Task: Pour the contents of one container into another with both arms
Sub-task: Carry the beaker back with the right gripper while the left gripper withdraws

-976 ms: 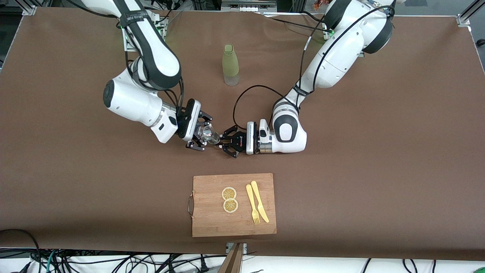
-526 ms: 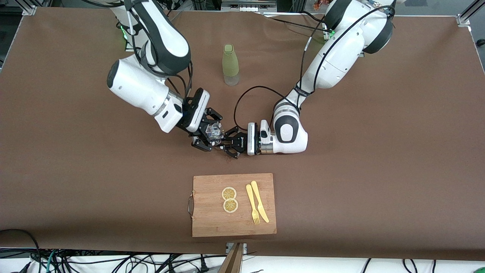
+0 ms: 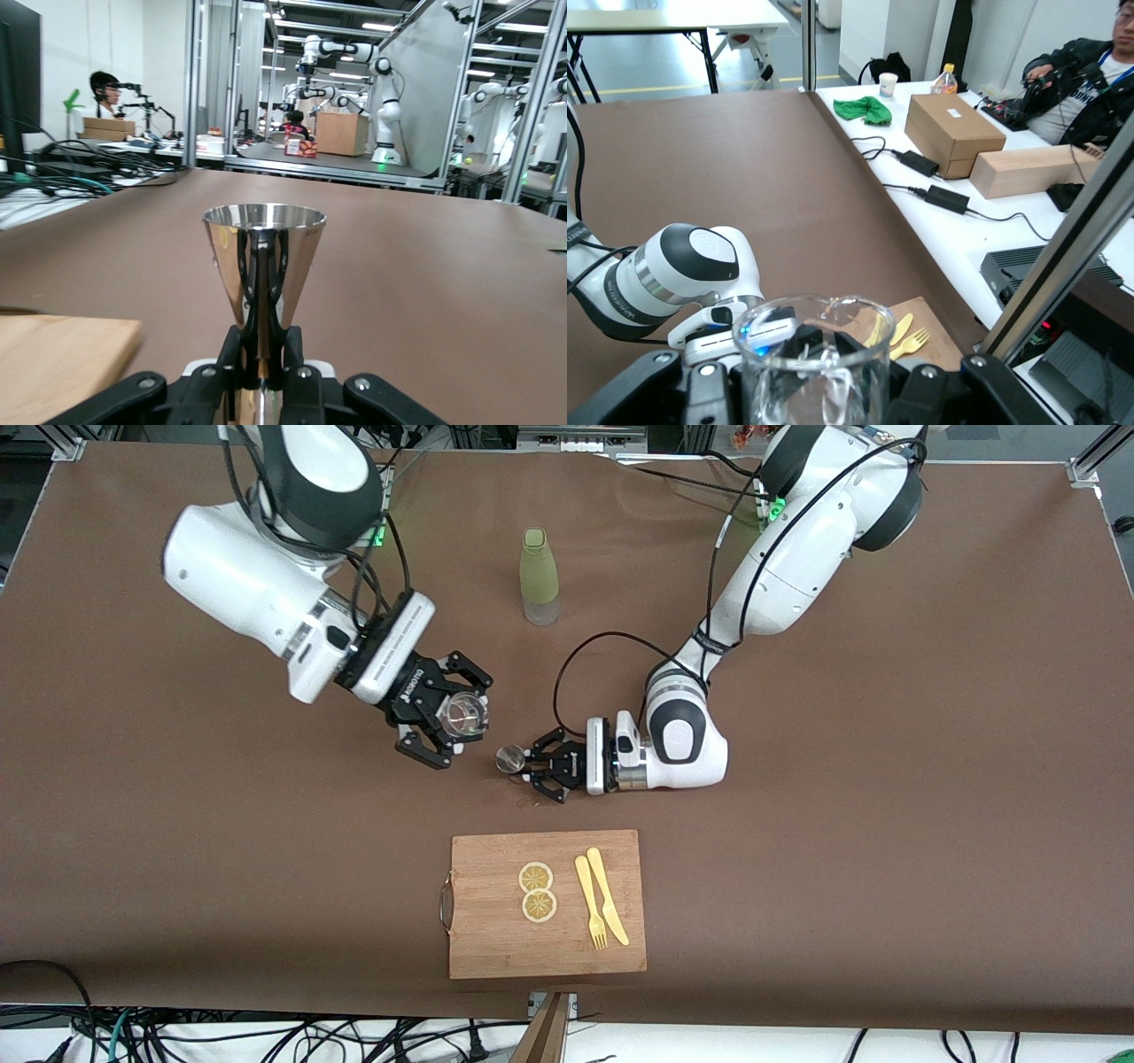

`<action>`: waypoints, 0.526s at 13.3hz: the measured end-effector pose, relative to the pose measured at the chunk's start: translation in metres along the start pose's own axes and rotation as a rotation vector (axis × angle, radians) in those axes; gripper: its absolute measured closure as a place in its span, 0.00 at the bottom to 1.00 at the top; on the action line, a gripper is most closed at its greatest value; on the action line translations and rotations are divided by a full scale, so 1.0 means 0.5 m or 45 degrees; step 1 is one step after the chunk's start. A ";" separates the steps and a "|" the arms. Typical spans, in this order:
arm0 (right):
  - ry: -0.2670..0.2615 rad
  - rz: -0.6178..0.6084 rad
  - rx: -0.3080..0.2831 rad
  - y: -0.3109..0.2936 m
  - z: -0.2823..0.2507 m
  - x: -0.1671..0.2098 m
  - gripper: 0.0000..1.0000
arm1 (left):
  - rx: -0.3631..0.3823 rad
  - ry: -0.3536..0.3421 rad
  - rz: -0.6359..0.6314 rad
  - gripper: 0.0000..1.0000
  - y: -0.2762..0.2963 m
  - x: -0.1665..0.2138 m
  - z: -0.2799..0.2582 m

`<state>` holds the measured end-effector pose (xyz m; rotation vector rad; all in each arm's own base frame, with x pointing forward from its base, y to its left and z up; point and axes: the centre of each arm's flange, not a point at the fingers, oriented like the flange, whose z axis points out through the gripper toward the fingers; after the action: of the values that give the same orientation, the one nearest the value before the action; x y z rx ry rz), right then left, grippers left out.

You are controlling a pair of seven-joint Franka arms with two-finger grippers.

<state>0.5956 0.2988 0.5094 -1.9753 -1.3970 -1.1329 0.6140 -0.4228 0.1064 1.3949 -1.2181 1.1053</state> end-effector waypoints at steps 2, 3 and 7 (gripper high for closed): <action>0.032 0.042 0.038 0.033 -0.041 -0.004 0.88 | 0.001 0.004 0.041 0.79 -0.037 0.006 -0.052; 0.044 0.058 0.078 0.058 -0.068 -0.010 0.88 | -0.012 0.013 0.060 0.79 -0.056 0.007 -0.082; 0.167 0.027 0.254 0.152 -0.169 -0.087 0.88 | -0.084 0.045 0.084 0.79 -0.106 -0.028 -0.225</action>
<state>0.6296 0.1832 0.5262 -1.7416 -1.3608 -1.0500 0.6602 -0.3066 0.1041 1.2887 -1.2715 1.1204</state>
